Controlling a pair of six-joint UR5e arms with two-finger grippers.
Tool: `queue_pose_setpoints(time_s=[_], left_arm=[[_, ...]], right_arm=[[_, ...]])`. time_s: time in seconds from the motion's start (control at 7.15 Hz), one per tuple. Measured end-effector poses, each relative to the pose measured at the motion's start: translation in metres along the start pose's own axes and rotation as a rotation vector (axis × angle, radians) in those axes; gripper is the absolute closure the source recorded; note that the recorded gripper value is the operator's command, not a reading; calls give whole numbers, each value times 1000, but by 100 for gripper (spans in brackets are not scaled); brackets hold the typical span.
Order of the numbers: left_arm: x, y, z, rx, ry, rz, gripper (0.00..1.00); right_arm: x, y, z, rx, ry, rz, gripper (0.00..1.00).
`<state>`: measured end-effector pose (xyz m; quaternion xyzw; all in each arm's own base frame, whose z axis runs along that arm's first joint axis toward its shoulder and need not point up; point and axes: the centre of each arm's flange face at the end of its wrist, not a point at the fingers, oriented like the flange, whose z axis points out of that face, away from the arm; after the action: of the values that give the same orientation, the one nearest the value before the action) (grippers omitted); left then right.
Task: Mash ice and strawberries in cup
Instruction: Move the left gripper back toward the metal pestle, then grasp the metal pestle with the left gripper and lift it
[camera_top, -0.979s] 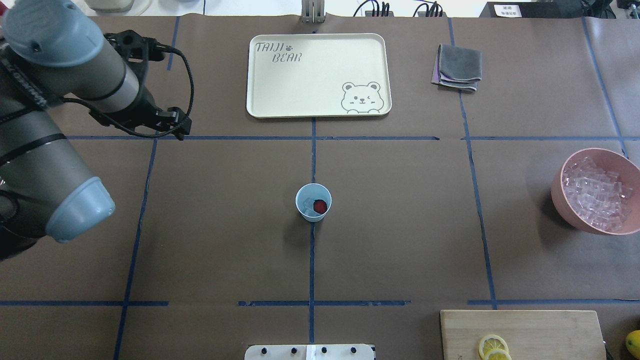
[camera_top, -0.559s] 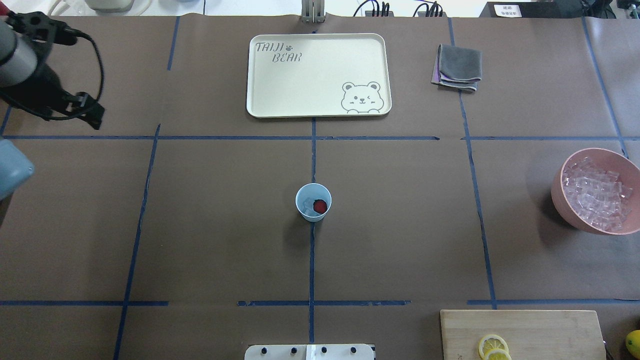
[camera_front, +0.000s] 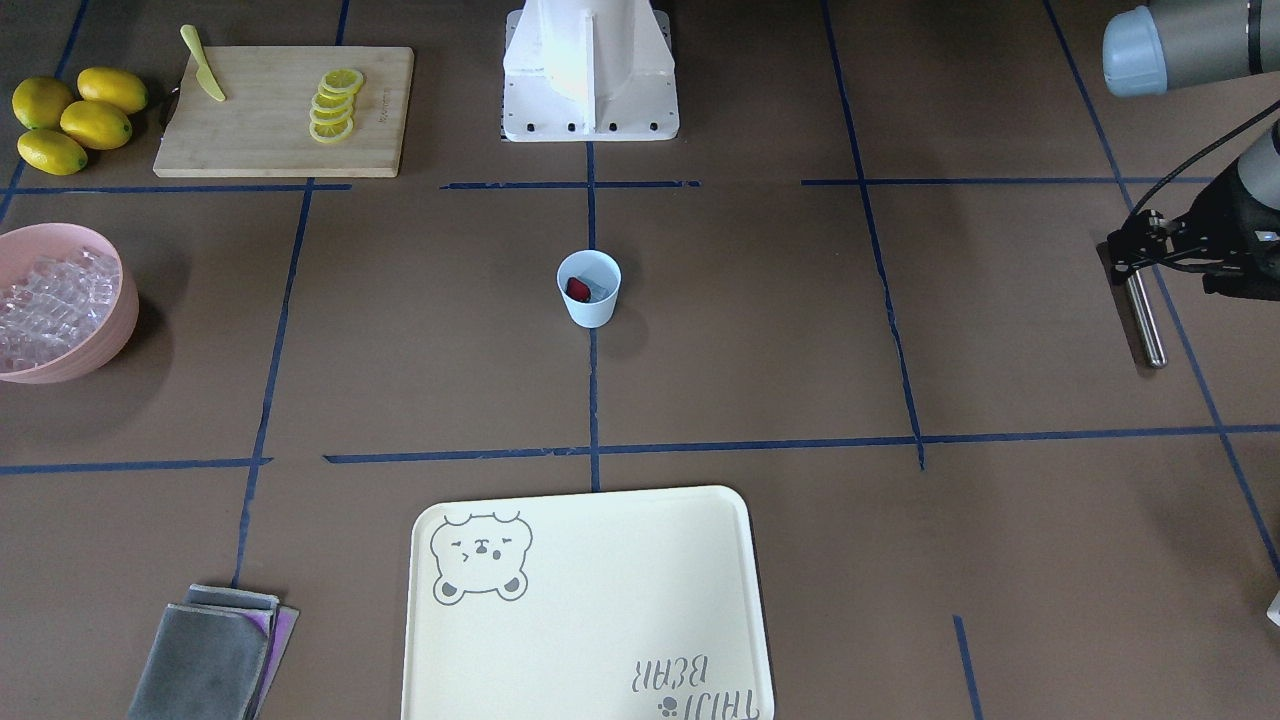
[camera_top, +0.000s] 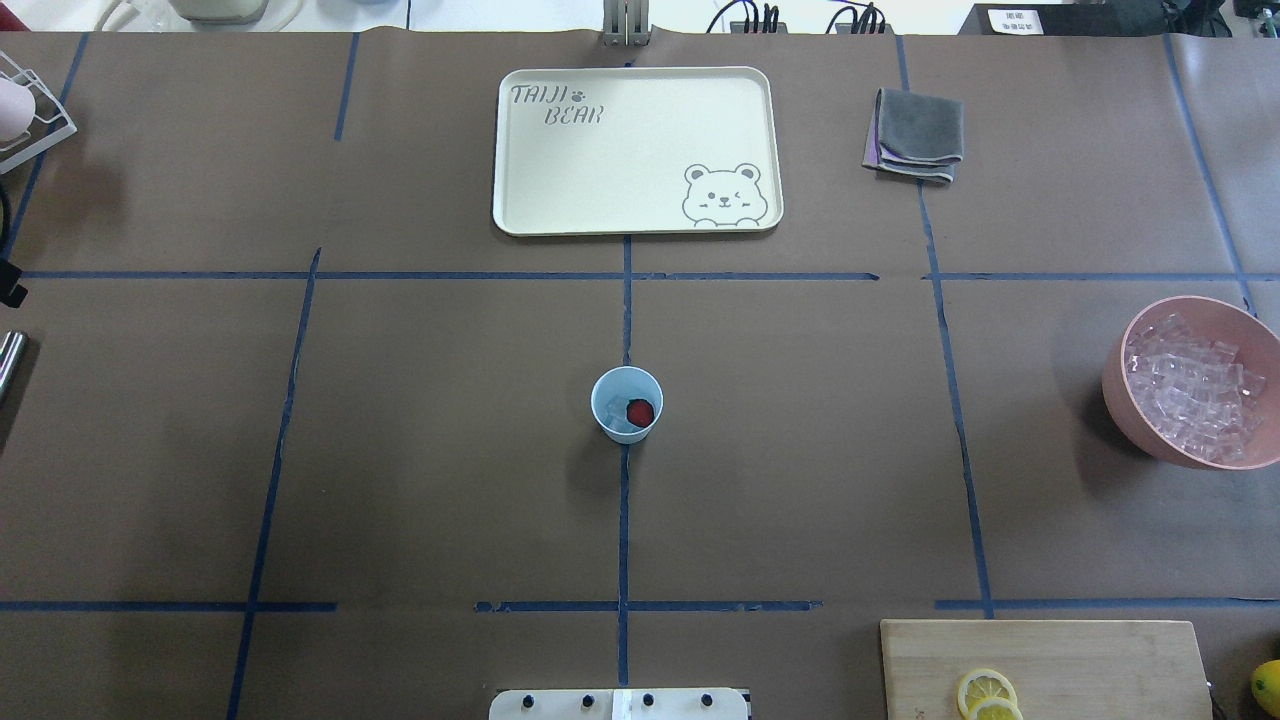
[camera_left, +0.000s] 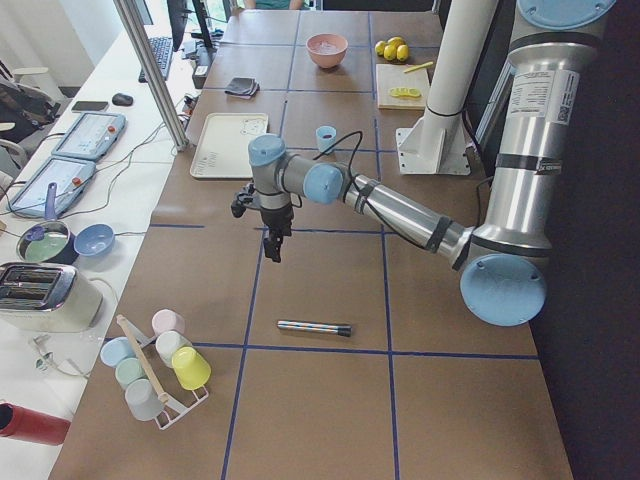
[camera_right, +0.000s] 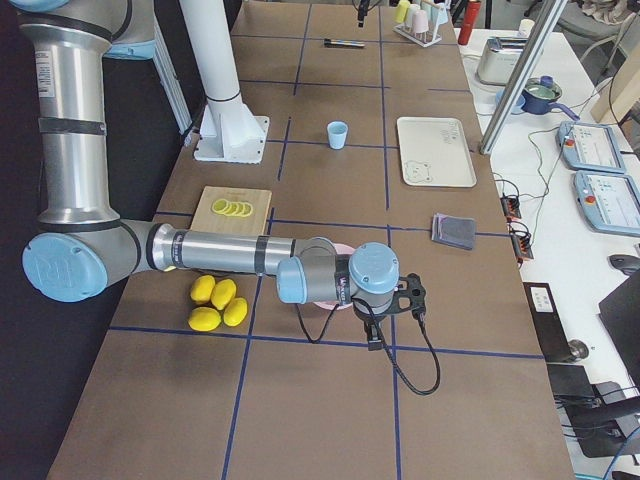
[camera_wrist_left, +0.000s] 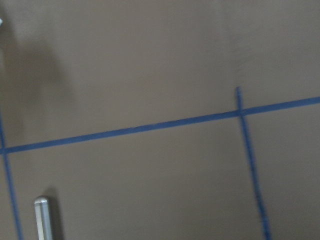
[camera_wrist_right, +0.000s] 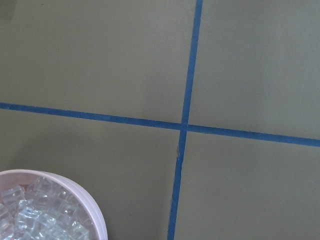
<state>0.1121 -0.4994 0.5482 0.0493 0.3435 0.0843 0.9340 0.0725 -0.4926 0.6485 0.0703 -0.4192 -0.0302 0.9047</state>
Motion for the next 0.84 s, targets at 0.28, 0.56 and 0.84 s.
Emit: queue_pose_setpoints(time_s=[0.28,0.56,0.84], left_arm=[[-43,19,48,78,29,-123,0],[-61,31,69,87,32,-191,0],[-76,38,91,105,30,-221,0]], right_arm=[[-1,-1,-1,2,-1,-1,0],[-1,-2,-1,3,-1,-3,0],[-2,-3,-2,5,-1,-4,0]])
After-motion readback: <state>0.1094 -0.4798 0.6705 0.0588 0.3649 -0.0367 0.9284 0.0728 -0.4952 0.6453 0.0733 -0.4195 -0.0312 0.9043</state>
